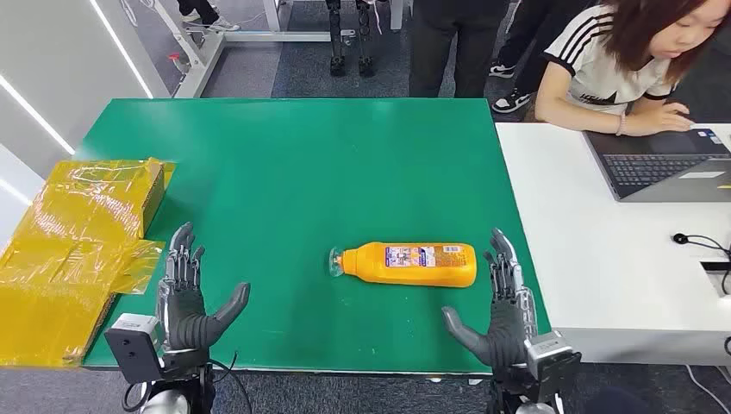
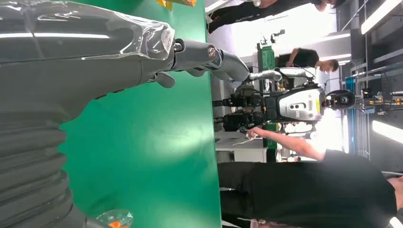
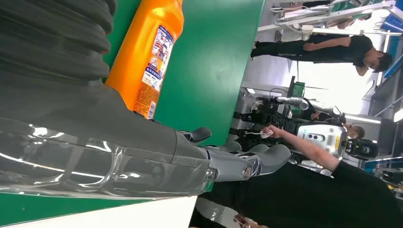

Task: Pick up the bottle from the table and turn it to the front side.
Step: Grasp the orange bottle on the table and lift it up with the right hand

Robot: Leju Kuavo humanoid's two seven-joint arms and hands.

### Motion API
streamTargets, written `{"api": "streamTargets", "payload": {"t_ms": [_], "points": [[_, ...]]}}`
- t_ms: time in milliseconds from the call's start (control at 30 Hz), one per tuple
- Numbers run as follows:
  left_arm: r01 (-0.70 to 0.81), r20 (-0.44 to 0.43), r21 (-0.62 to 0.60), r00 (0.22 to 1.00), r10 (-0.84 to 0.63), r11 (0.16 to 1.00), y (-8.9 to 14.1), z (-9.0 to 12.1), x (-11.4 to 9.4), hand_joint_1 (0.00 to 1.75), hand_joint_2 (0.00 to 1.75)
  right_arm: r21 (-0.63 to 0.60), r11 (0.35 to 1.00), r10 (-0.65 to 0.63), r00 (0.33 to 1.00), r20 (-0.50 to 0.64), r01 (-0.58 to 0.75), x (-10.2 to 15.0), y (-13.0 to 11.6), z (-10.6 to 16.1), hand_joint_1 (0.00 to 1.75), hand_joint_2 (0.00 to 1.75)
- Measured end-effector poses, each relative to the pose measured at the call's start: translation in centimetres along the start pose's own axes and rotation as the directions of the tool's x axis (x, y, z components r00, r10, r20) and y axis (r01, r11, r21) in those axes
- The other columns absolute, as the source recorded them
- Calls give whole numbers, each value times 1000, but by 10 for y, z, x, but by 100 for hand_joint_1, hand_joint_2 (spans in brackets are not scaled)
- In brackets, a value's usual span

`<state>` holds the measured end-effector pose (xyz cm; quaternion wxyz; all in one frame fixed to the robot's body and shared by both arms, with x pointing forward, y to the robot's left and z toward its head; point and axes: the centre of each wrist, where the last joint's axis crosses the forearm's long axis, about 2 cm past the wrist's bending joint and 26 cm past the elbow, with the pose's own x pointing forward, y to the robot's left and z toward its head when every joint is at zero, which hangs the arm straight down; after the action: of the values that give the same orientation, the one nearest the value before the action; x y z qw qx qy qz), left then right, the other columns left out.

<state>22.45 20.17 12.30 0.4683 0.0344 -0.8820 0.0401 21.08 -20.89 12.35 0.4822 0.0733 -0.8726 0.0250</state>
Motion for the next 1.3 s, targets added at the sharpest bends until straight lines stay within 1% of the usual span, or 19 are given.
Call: {"api": "streamTargets", "payload": {"t_ms": [500, 1067, 1300], "points": [[2, 4, -12, 1000, -2, 1000, -1, -2, 0, 0, 175, 40, 999, 9, 1000, 1, -9, 5, 4, -2, 0, 175], [-5, 6, -12, 1000, 5, 1000, -3, -4, 1, 0, 175, 33, 999, 7, 1000, 5, -7, 6, 6, -4, 0, 175], [-10, 17, -17, 1000, 10, 1000, -4, -8, 2, 0, 175, 30, 1000, 8, 1000, 6, -8, 6, 6, -4, 0, 175]]}}
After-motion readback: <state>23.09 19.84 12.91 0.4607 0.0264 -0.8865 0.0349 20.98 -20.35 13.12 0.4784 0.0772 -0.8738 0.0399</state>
